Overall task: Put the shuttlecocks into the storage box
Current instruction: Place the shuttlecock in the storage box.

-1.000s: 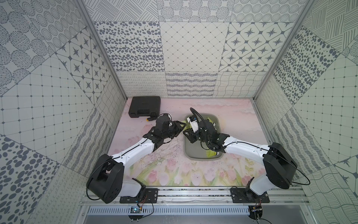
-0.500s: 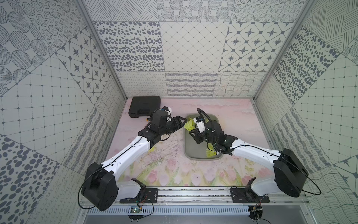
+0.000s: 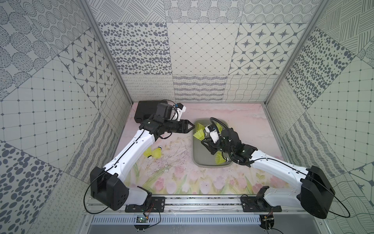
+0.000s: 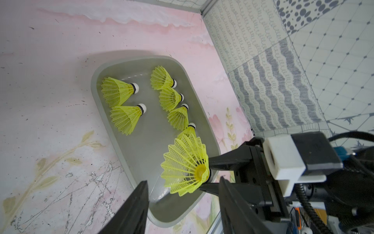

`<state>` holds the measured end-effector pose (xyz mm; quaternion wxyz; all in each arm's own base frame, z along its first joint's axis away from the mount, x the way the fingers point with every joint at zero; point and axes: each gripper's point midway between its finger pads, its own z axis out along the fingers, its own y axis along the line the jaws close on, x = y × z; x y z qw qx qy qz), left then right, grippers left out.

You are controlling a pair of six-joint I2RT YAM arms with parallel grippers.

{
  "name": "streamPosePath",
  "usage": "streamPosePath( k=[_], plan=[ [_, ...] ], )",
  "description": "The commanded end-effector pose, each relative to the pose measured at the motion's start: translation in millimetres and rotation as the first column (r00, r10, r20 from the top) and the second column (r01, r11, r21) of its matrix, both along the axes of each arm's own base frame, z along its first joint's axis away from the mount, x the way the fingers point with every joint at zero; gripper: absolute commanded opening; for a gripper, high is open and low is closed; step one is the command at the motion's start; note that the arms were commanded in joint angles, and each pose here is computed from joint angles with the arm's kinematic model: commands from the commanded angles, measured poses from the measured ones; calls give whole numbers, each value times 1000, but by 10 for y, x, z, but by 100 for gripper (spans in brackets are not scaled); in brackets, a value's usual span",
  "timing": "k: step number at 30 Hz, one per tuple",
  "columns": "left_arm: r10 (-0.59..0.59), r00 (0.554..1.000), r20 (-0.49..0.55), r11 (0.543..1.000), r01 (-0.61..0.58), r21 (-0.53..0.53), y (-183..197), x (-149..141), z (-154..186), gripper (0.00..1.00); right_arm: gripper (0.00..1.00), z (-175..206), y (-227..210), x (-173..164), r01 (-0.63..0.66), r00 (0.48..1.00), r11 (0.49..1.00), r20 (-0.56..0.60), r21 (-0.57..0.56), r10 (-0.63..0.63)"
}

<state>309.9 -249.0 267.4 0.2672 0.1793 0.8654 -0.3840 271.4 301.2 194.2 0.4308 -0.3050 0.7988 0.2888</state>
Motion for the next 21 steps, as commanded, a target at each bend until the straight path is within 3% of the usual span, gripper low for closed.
streamPosePath(
  k=[1, 8, 21],
  plan=[
    [-271, 960, -71, 962, 273, 22, -54, -426, -131, 54, 22, 107, 24, -71, -55, 997, 998, 46, 14, 54],
    [-317, 943, -99, 948, 316, -26, -121, -461, -144, 52, 23, 127, 59, -99, -83, 996, 996, 46, 18, 82],
    [-355, 925, -133, 935, 350, -60, -197, -493, -188, 41, 23, 137, 108, -114, -109, 993, 994, 36, 25, 108]
  ],
)
